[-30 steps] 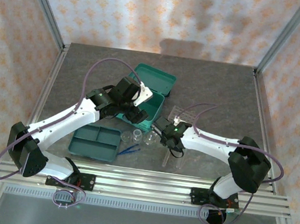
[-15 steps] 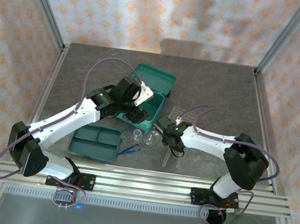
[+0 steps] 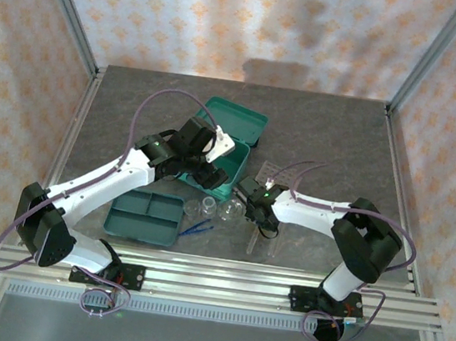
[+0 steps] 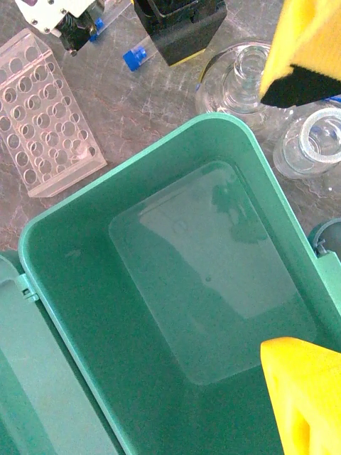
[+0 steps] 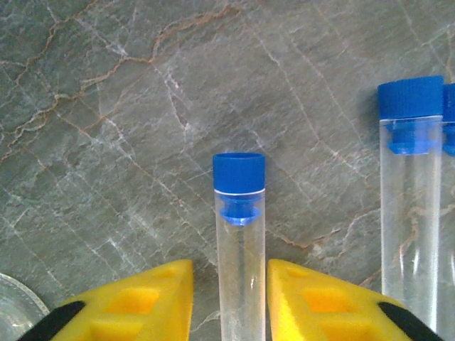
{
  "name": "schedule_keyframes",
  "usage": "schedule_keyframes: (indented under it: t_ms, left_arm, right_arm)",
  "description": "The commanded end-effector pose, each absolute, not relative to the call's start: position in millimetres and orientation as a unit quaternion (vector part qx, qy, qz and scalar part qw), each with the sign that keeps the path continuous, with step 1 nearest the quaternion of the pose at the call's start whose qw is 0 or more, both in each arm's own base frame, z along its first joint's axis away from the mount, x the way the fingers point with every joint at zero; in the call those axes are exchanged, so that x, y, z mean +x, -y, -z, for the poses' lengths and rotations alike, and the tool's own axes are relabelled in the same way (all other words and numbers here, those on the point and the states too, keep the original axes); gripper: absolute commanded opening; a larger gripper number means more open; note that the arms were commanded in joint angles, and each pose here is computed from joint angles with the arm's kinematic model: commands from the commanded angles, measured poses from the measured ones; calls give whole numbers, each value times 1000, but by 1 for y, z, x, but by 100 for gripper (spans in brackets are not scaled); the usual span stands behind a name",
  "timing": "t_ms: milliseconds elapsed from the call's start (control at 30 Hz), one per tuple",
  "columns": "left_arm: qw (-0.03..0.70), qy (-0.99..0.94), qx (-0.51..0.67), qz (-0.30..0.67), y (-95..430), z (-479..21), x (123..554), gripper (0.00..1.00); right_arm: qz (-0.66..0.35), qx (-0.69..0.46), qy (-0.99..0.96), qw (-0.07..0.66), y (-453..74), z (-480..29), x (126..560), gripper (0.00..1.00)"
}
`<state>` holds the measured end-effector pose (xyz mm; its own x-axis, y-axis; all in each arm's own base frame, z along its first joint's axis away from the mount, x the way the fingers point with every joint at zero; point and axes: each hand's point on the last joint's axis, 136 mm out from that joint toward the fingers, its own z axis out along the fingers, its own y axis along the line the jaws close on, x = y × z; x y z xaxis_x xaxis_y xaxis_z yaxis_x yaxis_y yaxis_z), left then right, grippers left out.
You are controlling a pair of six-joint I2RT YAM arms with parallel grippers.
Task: Organize the chemistry lab equipment
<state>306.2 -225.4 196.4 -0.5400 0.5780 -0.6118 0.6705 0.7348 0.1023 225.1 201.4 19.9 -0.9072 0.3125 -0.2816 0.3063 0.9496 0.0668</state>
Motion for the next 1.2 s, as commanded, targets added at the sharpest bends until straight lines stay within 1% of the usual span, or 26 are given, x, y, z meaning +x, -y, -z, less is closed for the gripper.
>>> schedule_keyframes:
  t_ms: [0,33,233,300,467,600,833,1000,1167]
  left_arm:
    - [328,-873,354,79,229,-202,310,87]
    - [328,-873,353,78,229,-202,310,87]
    - [334,-873,349,70,227,-204,313,88]
    - [333,-873,349,70,226,-203,313,88]
    - [331,-873,351,73,228,-202,312,88]
    - [332,-872,352,71,228,-203,313,88]
    - [338,-871,350,67,228,-207,317,89]
    - [337,-868,352,92,235,-215,315,90]
    - [326,-864,359,138,249,-225,307,90]
  right_arm:
    - [7,159,-977,143,-192,-10,224,27]
    - [9,160,-977,141,-190,-8,223,24]
    - [13,158,-978,136,-186,-1,221,23]
    - [13,157,-978,133,-185,1,219,18]
    - [3,154,-977,147,-187,-8,223,14]
    - [2,146,-975,171,-185,-29,230,14]
    - [-14,152,-959,241,-168,-85,241,14]
    - [-27,163,-941,294,-158,-126,251,14]
    - [-49,191,-915,352,-148,-166,265,14]
